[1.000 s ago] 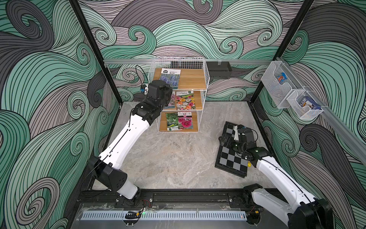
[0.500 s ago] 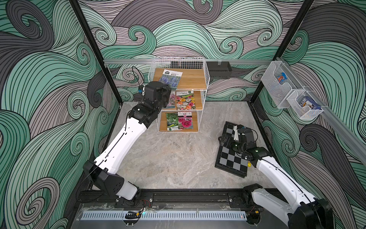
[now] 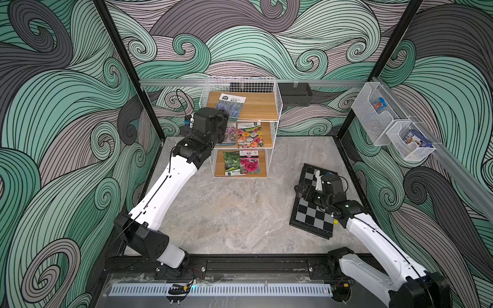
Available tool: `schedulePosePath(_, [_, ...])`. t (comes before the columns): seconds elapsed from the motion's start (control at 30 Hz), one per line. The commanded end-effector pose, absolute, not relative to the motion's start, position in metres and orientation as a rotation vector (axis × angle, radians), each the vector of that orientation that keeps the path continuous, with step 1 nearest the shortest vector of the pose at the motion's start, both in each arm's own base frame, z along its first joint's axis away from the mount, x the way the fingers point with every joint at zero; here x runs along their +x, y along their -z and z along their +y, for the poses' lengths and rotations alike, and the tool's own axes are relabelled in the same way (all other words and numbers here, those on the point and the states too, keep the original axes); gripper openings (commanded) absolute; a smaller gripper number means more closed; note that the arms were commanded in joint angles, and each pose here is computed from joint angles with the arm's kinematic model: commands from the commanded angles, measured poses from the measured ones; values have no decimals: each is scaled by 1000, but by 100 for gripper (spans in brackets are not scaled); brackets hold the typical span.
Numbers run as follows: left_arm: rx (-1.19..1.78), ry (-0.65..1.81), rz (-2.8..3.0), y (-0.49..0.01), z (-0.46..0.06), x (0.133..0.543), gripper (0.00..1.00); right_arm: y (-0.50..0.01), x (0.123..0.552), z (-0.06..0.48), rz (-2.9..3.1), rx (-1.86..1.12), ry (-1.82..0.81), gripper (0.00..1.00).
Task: Take the seed bag off the shelf
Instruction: Pick up the seed packet from the shelf.
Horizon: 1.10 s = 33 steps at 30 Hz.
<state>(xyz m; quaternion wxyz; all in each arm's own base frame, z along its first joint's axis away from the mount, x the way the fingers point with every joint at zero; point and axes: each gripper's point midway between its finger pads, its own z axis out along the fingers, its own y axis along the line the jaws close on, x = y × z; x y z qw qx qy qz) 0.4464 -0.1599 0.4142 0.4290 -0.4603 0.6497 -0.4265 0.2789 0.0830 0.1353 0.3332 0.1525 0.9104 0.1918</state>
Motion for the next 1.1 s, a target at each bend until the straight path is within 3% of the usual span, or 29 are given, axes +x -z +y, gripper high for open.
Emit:
schedulePosePath(0.0, [-1138, 1113, 1642, -420, -165, 451, 71, -135, 276, 84, 2370, 389, -512, 99])
schedulePosePath(0.07, [-1140, 1104, 1653, -418, -165, 449, 66, -136, 276, 84, 2367, 391, -511, 99])
schedulePosePath(0.13, [-1150, 1096, 1659, -416, -162, 446, 52, -136, 275, 84, 2365, 395, -512, 99])
schedulePosePath(0.2, [-1158, 1102, 1658, -415, -160, 445, 44, -135, 275, 84, 2366, 400, -513, 99])
schedulePosePath(0.7, [-1141, 1159, 1611, -440, -152, 433, 33, -134, 275, 84, 2367, 414, -513, 99])
schedulePosePath(0.87, [-1128, 1177, 1599, -446, -154, 436, 21, -134, 274, 84, 2367, 414, -511, 99])
schedulePosePath(1.07, [-1123, 1199, 1584, -452, -154, 436, 16, -134, 274, 84, 2368, 415, -511, 99])
